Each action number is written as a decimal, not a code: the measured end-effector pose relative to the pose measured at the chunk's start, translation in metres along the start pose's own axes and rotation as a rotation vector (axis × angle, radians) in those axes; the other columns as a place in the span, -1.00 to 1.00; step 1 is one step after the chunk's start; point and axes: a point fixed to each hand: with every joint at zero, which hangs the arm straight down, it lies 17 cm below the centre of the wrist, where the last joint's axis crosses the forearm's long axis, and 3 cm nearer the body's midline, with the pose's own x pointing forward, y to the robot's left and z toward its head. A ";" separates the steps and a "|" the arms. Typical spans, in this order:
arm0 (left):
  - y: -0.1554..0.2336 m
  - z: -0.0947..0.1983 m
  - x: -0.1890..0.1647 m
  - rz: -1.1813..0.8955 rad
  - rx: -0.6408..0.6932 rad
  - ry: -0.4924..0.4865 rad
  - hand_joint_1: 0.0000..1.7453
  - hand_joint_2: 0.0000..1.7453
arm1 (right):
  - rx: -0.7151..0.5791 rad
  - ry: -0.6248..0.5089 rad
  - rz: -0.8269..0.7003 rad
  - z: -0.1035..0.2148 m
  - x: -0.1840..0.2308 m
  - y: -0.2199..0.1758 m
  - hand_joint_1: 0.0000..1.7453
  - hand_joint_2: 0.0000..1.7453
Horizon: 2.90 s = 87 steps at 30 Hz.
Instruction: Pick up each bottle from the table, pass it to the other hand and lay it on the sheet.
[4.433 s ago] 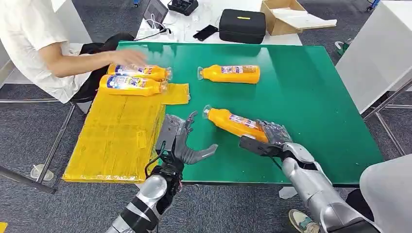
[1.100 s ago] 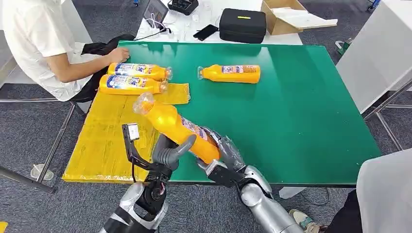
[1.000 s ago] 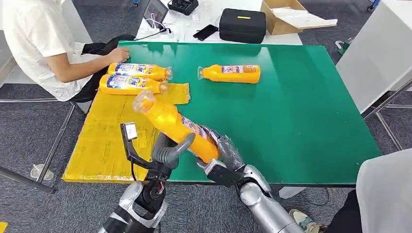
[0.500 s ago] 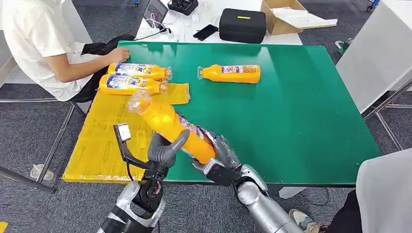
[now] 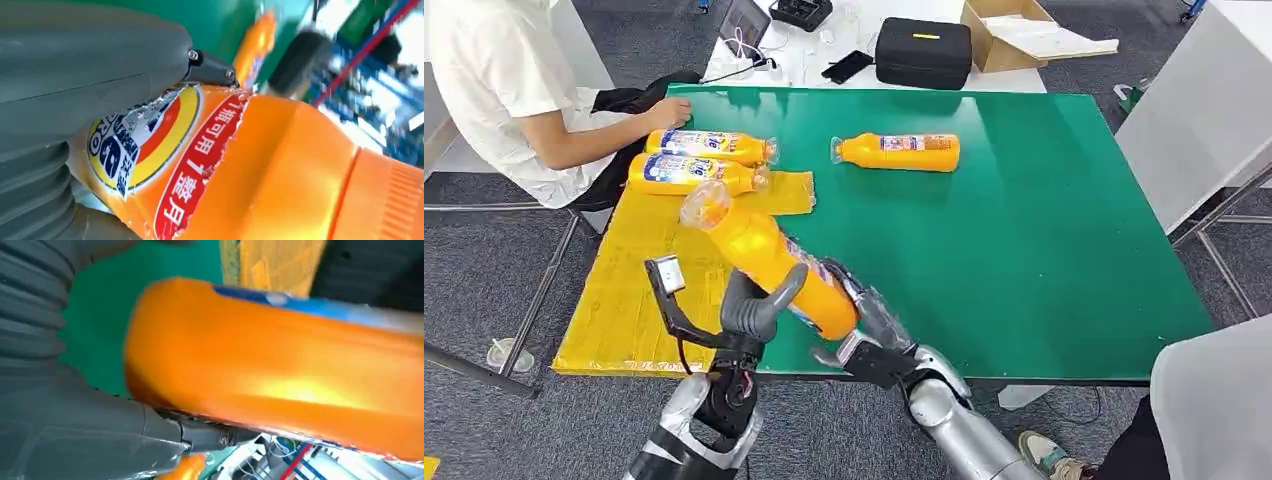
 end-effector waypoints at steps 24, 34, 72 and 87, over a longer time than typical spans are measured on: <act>0.087 -0.025 0.092 -1.296 0.159 -0.415 1.00 1.00 | -0.972 -0.155 0.293 0.071 0.081 -0.210 -1.00 1.00; 0.142 -0.046 0.000 -1.758 -0.141 -0.060 1.00 1.00 | -0.906 -0.192 0.148 0.047 0.081 -0.196 -1.00 1.00; 0.227 -0.014 -0.068 -1.984 -0.424 0.487 -0.94 1.00 | -0.818 -0.159 0.096 0.043 0.060 -0.175 -1.00 1.00; 0.229 -0.001 -0.084 -1.851 -0.577 0.665 -1.00 1.00 | -0.783 -0.139 0.096 0.043 0.050 -0.167 -1.00 1.00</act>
